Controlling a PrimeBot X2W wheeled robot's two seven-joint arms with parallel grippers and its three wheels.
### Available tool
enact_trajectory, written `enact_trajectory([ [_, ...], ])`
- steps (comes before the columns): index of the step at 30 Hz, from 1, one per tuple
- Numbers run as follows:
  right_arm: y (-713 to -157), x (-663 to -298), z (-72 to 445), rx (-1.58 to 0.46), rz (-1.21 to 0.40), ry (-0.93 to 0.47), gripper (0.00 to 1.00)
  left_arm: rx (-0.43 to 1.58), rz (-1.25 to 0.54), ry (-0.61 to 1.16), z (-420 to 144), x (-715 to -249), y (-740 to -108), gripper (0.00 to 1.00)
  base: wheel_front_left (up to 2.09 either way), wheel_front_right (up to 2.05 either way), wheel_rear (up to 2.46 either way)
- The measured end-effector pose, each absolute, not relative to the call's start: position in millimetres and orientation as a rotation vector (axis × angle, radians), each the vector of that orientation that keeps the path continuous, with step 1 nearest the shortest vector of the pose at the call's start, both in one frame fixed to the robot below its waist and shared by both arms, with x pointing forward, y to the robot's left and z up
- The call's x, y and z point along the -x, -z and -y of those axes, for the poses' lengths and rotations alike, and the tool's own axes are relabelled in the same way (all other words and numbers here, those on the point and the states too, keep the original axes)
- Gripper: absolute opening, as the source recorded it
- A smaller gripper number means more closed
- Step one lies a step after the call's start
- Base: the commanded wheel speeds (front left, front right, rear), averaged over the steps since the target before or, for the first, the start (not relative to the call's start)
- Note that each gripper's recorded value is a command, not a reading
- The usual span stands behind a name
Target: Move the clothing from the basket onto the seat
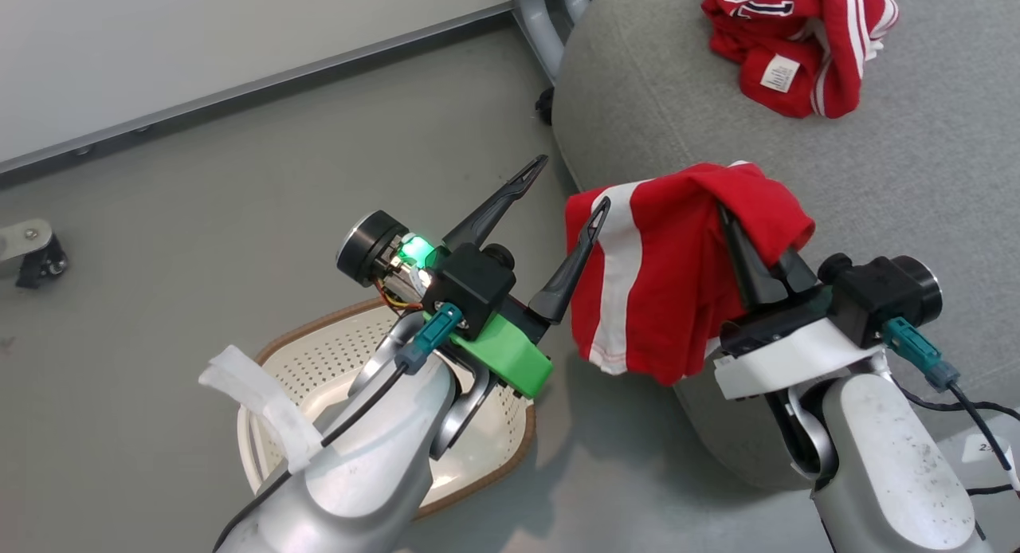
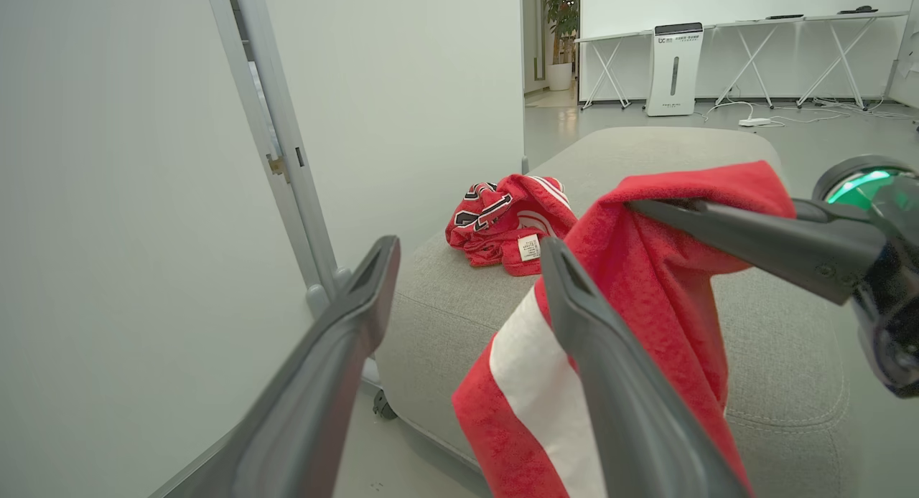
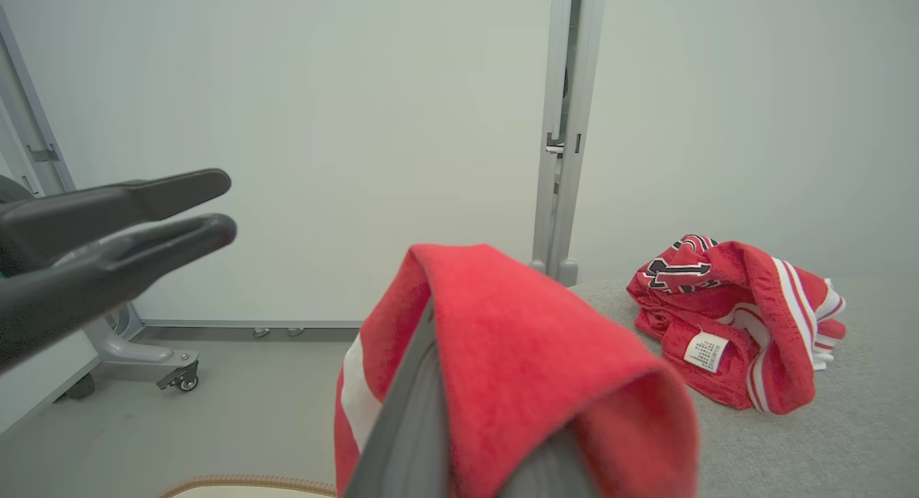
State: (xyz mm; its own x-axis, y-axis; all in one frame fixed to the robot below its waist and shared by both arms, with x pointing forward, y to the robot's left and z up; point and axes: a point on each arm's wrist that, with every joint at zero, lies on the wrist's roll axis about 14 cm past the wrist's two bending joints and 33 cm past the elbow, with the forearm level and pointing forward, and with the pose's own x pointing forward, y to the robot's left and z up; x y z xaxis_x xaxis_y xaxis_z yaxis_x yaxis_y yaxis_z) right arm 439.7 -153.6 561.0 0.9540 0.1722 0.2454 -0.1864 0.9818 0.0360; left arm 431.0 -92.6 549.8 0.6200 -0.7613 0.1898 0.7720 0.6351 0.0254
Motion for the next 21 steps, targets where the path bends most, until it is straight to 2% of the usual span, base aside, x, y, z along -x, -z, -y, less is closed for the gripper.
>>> enact_trajectory([
  [14, -551, -404, 244, -0.003, 0.211, 0.086, 0.0, 0.096, 0.153, 0.988, 130, -426, -531, 1.0, 0.0, 0.0, 0.0],
  [21, -545, -390, 263, 0.002, 0.19, 0.151, 0.0, 0.111, 0.131, 1.011, 138, -421, -523, 1.0, 0.0, 0.0, 0.0],
])
